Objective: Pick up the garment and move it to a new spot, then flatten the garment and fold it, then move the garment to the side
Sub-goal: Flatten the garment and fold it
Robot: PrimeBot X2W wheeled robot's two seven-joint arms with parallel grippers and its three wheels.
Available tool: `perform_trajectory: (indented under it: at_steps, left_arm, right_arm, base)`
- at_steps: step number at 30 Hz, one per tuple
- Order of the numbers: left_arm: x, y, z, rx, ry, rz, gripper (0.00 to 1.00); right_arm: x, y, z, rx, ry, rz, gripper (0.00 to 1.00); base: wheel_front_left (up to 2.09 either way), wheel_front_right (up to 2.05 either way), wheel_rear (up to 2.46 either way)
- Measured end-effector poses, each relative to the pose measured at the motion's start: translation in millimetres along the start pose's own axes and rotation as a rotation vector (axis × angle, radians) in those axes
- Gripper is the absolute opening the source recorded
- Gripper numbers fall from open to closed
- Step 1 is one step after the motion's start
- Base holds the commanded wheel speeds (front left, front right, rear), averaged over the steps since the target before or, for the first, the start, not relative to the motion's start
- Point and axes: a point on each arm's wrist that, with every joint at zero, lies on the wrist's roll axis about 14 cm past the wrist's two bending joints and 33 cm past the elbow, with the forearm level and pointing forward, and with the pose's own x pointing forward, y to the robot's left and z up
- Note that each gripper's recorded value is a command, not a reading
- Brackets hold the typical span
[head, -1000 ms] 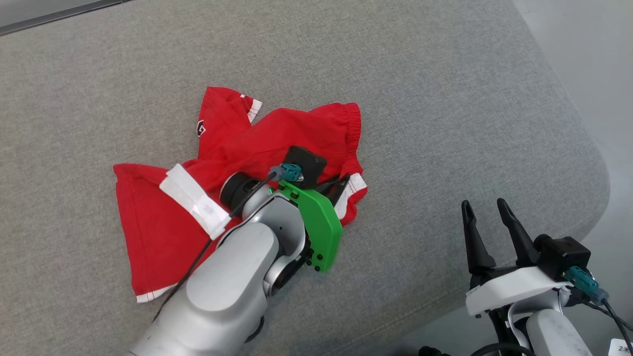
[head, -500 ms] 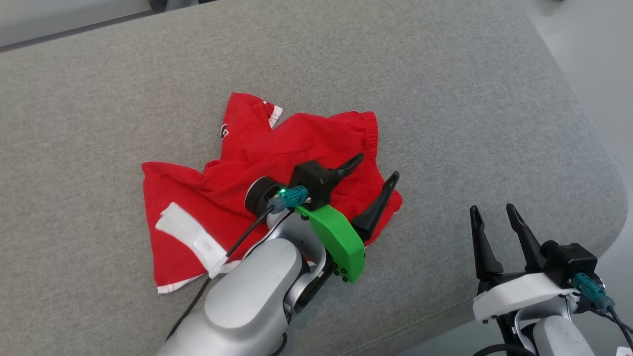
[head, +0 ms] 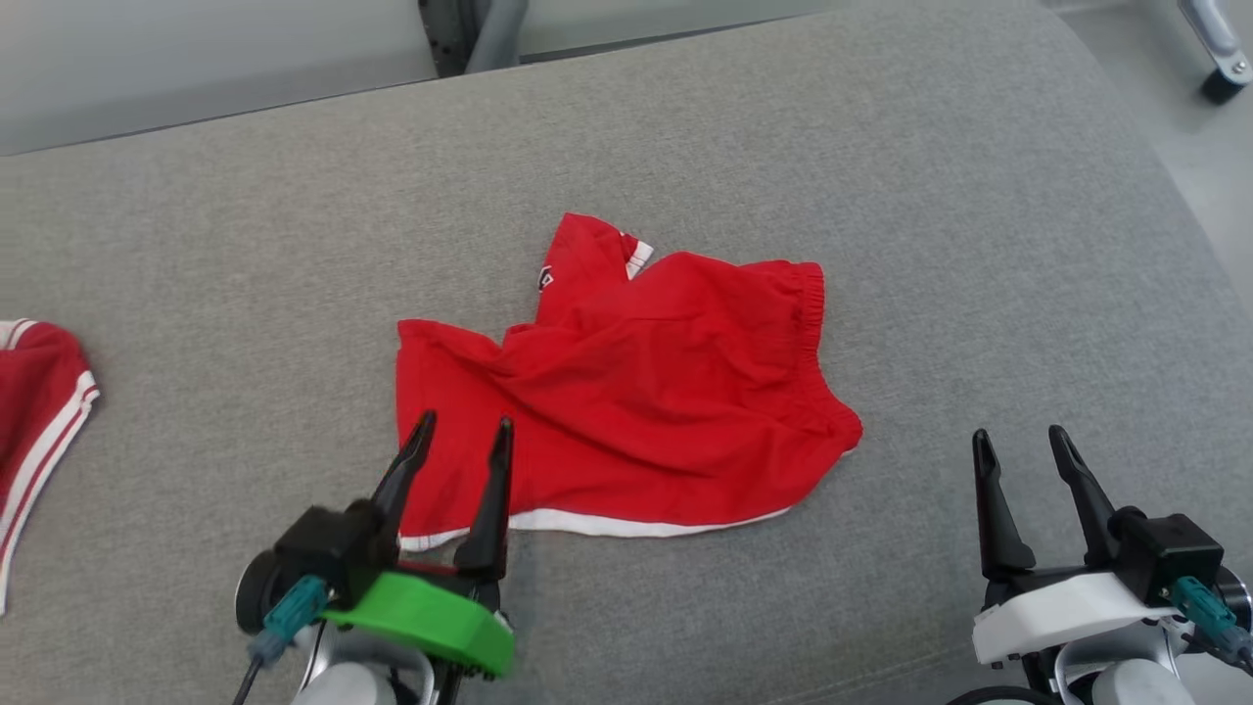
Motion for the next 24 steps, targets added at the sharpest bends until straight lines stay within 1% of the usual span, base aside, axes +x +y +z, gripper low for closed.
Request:
perform_trajectory:
  at_steps: [3,5,7,9,12,17,24]
  left_arm:
    - [-22.3,20.8,3.1,0.026,-0.018,0.091,1.0]
    - [-34.2,33.4,15.1,0.064,-0.061,0.141,1.0]
    - [-48.9,45.6,20.9,0.053,-0.09,0.203,1.0]
    - [-66.0,52.5,17.3,0.075,-0.087,0.236,1.0]
    - [-89.2,65.3,15.0,0.077,-0.094,0.299,1.0]
    - [-121.0,77.4,11.4,0.102,-0.1,0.368,1.0]
    - [-155.8,100.8,29.0,0.137,-0.17,0.486,1.0]
  right_arm:
    - [0.3,5.5,2.1,-0.013,-0.007,0.024,1.0]
    - [0.1,7.8,2.5,-0.025,-0.008,0.041,1.0]
    - [-1.2,11.4,1.8,-0.038,-0.005,0.063,1.0]
    - [-3.0,14.2,1.9,-0.041,-0.005,0.076,1.0]
    - [-6.2,16.2,2.7,-0.052,-0.007,0.093,1.0]
    - [-13.3,19.5,-1.1,-0.073,0.005,0.12,1.0]
    - [-21.9,16.8,-6.6,-0.086,0.022,0.121,1.0]
  base:
    - [0.0,0.0,0.0]
    - [0.0,0.0,0.0]
    - [0.0,0.0,0.0]
    - [0.0,0.0,0.0]
    - [0.0,0.0,0.0]
    - [0.0,0.0,0.0]
    - [0.0,0.0,0.0]
